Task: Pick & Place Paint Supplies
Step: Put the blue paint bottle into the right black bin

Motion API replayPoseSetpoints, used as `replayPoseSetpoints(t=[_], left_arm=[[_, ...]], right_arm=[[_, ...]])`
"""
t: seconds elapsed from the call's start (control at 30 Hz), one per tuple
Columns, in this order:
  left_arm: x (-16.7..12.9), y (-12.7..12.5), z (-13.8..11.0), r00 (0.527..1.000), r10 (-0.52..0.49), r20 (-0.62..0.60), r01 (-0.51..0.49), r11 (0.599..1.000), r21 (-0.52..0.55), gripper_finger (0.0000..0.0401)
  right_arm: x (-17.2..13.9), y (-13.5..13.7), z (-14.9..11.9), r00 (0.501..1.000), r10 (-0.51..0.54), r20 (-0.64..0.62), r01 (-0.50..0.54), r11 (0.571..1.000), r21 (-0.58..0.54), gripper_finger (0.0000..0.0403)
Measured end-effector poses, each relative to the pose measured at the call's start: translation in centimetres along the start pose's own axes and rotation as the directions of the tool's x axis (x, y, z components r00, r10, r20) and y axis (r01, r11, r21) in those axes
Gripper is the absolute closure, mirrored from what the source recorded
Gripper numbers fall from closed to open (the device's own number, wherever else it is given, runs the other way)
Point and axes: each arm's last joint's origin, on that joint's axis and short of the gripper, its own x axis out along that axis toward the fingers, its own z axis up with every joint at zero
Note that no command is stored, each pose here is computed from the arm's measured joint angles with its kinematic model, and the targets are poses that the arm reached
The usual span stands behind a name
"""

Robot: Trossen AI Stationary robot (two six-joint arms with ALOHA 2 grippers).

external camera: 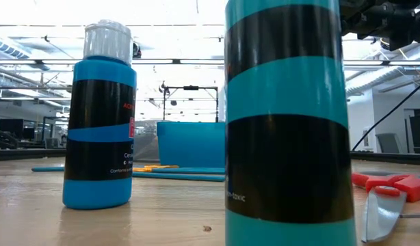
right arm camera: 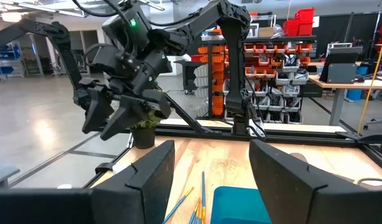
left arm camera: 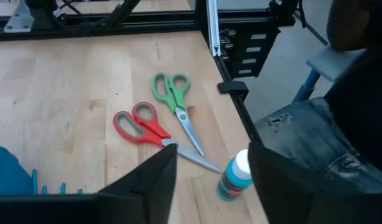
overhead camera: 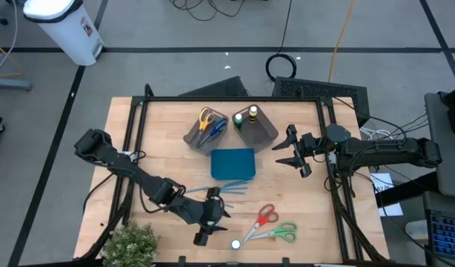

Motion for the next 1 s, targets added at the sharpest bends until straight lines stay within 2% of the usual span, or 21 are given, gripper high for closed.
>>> replayPoseSetpoints(t=[0.17, 0.3, 0.43, 0.63, 0.83, 1.0], left_arm=[[0.2, 0.0, -1.7, 0.988, -0.004, -0.153, 0.012, 0.998, 0.055, 0.0136], [0.1, -0.1, -2.5, 0.974, 0.003, -0.227, 0.003, 1.000, 0.025, 0.0117], [0.2, -0.4, -2.9, 0.970, 0.001, -0.244, 0.003, 1.000, 0.016, 0.0117], [1.8, -1.2, -4.1, 0.966, -0.018, -0.259, 0.018, 1.000, -0.003, 0.0136], [3.6, -1.4, -6.3, 0.934, -0.002, -0.356, 0.003, 1.000, 0.000, 0.0150], [4.9, -1.1, -7.5, 0.922, 0.021, -0.388, -0.018, 1.000, 0.010, 0.0147]], right_arm=[[0.0, 0.0, 0.0, 1.000, 0.000, -0.001, 0.000, 1.000, 0.000, 0.0204], [0.0, 0.0, 0.0, 1.000, 0.000, -0.004, 0.000, 1.000, 0.002, 0.0204], [0.0, 0.0, 0.0, 1.000, 0.000, -0.004, 0.000, 1.000, 0.002, 0.0204], [0.0, 0.0, 0.0, 1.000, 0.000, -0.005, 0.000, 1.000, 0.002, 0.0204], [0.0, 0.0, -0.1, 1.000, 0.000, -0.007, 0.000, 1.000, 0.003, 0.0204], [0.0, 0.0, -0.1, 1.000, 0.000, -0.006, 0.000, 1.000, 0.002, 0.0204]])
